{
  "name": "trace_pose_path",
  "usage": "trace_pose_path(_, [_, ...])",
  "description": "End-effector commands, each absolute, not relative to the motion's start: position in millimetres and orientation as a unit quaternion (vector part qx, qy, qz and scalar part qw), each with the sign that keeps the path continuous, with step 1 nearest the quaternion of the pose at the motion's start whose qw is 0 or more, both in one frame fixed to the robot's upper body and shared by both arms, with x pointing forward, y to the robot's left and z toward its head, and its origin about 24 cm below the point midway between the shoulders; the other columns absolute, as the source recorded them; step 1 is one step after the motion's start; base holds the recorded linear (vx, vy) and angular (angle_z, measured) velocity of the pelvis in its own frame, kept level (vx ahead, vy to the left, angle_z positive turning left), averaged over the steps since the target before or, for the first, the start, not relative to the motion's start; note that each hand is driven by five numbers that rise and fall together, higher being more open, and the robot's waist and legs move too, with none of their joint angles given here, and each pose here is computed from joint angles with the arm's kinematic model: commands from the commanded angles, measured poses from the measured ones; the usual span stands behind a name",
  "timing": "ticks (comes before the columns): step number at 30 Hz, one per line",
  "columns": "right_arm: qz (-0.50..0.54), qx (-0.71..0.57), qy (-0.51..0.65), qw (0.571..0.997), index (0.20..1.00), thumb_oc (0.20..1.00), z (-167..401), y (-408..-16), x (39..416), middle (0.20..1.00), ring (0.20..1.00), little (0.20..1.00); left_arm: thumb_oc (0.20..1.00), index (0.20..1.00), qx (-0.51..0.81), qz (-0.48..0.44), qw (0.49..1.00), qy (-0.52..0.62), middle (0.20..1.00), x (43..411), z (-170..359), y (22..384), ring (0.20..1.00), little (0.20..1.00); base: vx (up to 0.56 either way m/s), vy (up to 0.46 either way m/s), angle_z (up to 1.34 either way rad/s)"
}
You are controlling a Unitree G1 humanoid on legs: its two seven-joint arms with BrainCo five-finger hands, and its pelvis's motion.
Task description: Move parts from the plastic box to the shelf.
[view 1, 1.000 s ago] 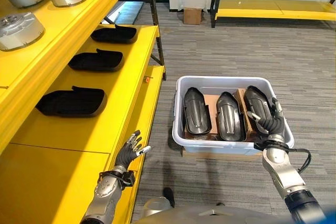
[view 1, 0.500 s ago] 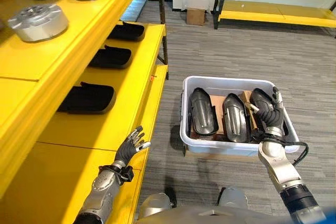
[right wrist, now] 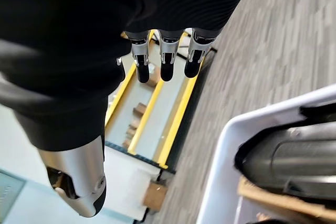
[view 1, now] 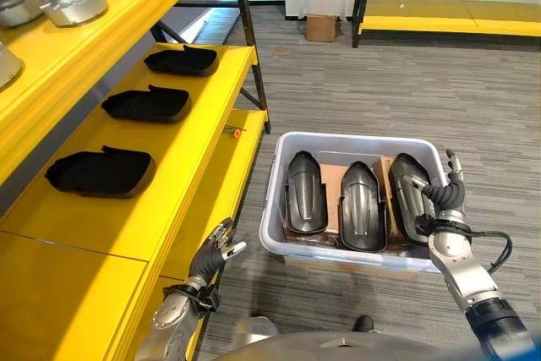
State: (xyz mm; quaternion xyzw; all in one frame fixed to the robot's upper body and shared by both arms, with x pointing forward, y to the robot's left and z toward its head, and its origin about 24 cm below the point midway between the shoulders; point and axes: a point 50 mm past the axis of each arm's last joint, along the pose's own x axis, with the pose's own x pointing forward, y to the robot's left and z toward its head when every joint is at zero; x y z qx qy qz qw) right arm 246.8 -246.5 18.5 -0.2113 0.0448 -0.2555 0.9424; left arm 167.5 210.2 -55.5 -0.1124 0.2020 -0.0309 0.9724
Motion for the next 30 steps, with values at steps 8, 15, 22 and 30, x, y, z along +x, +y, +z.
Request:
trace_pose_path(8, [-0.274,-0.214,-0.061,0.936,1.0,1.0,96.1,-252.6,317.0,1.0,1.0,1.0,1.0,1.0,-0.111,-0.044,0.992,0.028,1.0,237.2,12.5,210.5,1.0,1.0,-0.2,-0.046,0.04])
trace_pose_path(15, [-0.271,-0.19,-0.049,0.942,1.0,1.0,111.6,-243.6,345.1,1.0,1.0,1.0,1.0,1.0,-0.113,-0.08,0.989,-0.043,1.0,264.8,52.8,189.8,1.0,1.0,-0.15,-0.046,0.05])
trace_pose_path(22, [-0.339,-0.147,-0.027,0.929,1.0,1.0,116.2,-254.0,355.0,1.0,1.0,1.0,1.0,1.0,-0.104,-0.091,0.988,-0.065,1.0,275.6,75.0,179.7,1.0,1.0,-0.04,-0.026,-0.01])
trace_pose_path(30, [-0.432,-0.24,-0.216,0.842,1.0,1.0,173.7,-246.8,352.6,1.0,1.0,1.0,1.0,1.0,-0.121,-0.084,0.987,-0.066,1.0,278.6,79.8,174.6,1.0,1.0,0.01,0.028,-0.06])
